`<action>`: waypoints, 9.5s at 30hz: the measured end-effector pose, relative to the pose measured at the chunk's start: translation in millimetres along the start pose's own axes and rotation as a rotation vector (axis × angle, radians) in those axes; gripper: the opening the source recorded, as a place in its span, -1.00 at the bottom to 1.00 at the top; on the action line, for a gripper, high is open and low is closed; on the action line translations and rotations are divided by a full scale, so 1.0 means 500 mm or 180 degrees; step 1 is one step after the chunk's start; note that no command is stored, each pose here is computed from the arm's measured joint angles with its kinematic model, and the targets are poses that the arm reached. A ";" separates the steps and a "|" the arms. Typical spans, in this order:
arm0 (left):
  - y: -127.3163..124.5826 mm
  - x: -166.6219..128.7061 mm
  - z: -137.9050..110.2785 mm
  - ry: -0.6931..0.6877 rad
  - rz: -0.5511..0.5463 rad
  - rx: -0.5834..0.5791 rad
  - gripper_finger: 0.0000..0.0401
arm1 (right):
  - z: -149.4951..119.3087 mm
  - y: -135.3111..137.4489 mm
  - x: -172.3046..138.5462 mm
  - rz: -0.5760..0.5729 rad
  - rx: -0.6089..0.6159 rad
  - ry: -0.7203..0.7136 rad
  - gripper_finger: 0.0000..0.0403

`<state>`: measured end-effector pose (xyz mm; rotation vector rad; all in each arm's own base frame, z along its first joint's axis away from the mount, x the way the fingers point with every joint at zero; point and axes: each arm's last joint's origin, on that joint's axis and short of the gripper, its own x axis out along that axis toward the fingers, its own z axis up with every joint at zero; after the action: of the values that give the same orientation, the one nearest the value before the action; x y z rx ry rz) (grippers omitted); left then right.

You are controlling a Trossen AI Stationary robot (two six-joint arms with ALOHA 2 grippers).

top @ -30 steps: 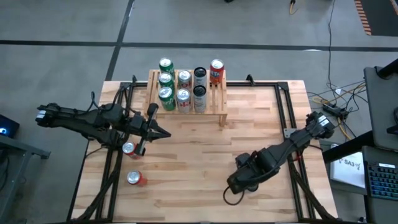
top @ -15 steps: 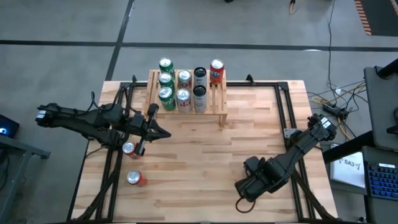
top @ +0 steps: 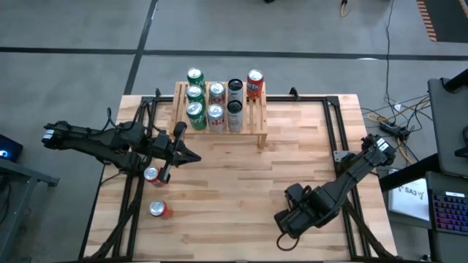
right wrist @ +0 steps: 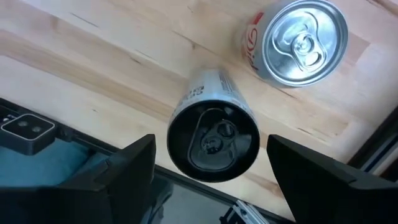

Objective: Place canned beverage on shelf
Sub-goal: Put the yellow soda can on the shelf

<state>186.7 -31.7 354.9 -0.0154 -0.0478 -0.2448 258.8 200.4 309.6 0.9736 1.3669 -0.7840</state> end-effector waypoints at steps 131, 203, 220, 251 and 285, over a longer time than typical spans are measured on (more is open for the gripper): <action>-0.110 0.196 -0.168 0.0819 0.0202 0.0439 0.12 | 0.206 0.173 -0.206 0.1323 -0.3168 -0.2581 0.66; -0.119 0.154 -0.126 -0.1005 -0.0434 0.0702 0.34 | 0.203 0.234 -0.009 0.1917 -0.3624 -0.4305 0.13; -0.099 0.099 -0.083 -0.0735 0.0117 0.0728 0.68 | 0.197 0.201 -0.016 0.0921 -0.2876 -0.4400 0.13; -0.097 0.149 -0.103 -0.0739 0.0752 0.0573 0.25 | 0.213 0.197 -0.008 0.0806 -0.2524 -0.4427 0.13; -0.058 -0.037 0.017 -0.0245 0.0987 0.0779 0.15 | 0.196 0.141 -0.063 0.0759 -0.2570 -0.4201 0.64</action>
<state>161.4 -55.0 362.6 0.2101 -0.1503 0.0729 361.7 138.4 343.5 -0.1183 0.2810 -0.4261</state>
